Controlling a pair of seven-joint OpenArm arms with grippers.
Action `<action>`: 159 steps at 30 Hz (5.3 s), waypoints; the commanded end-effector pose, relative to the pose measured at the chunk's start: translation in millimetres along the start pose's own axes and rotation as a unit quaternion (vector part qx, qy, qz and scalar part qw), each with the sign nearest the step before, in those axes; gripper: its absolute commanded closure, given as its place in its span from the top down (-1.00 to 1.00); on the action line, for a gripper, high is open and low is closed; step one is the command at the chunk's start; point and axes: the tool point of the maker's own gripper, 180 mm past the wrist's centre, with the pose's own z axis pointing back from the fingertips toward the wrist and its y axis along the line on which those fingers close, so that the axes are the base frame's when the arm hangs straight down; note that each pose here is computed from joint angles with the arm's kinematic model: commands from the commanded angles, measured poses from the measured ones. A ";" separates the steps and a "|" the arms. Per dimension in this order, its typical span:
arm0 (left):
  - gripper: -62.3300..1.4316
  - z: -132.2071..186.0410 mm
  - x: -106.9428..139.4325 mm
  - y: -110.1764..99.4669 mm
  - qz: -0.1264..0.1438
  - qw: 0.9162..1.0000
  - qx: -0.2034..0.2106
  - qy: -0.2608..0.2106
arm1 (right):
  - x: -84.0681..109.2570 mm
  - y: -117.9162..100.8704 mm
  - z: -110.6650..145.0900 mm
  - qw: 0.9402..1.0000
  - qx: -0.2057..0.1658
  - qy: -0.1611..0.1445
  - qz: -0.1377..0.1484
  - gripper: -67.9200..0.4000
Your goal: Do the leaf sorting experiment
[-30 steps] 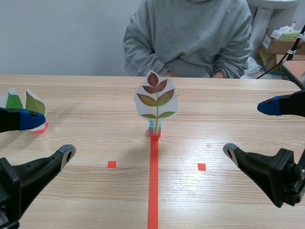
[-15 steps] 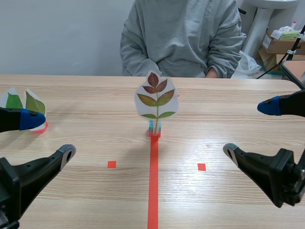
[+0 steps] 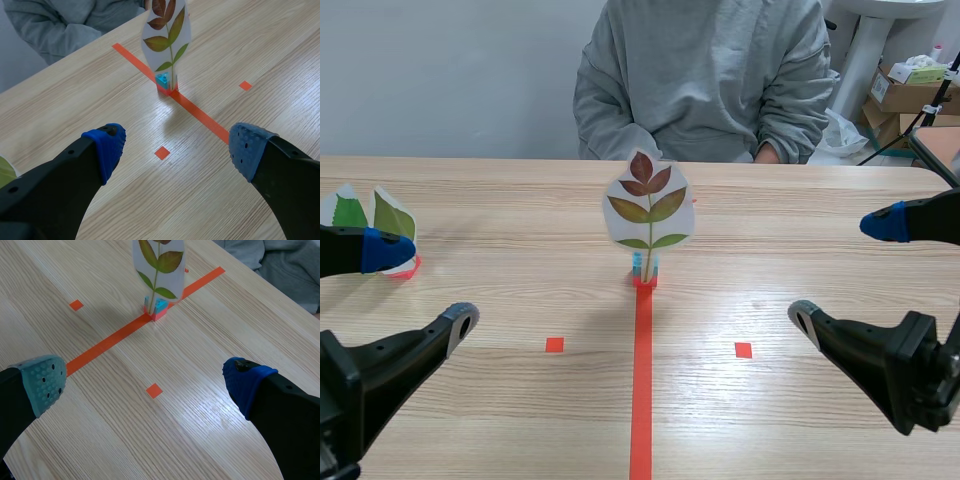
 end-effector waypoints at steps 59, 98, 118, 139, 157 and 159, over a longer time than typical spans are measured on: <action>0.46 -1.1 11.6 -4.5 0.000 1.000 -0.007 -0.022 | -37.4 -113.1 -62.5 0.999 -0.030 0.044 -0.008 0.93; 0.46 -1.1 11.5 -3.2 0.006 1.000 0.005 -0.025 | 19.5 -47.8 -221.9 0.998 0.035 -0.002 0.049 0.92; 0.46 -1.1 11.6 -3.2 0.006 1.000 0.005 -0.025 | 21.9 -43.1 -225.8 0.998 0.036 -0.009 0.043 -0.65; 0.46 -1.1 11.7 -3.2 0.006 1.000 0.005 -0.025 | 22.1 -43.6 -225.6 0.998 0.035 -0.008 0.042 -0.95; 0.46 -1.0 14.0 -3.2 0.006 0.999 0.005 -0.032 | 5.3 -166.3 -154.2 0.986 -0.142 -0.013 -0.092 -0.95; 0.46 -0.9 15.1 -3.1 0.006 0.999 0.005 -0.035 | -5.1 -187.2 -135.7 0.978 -0.181 -0.009 -0.104 -0.95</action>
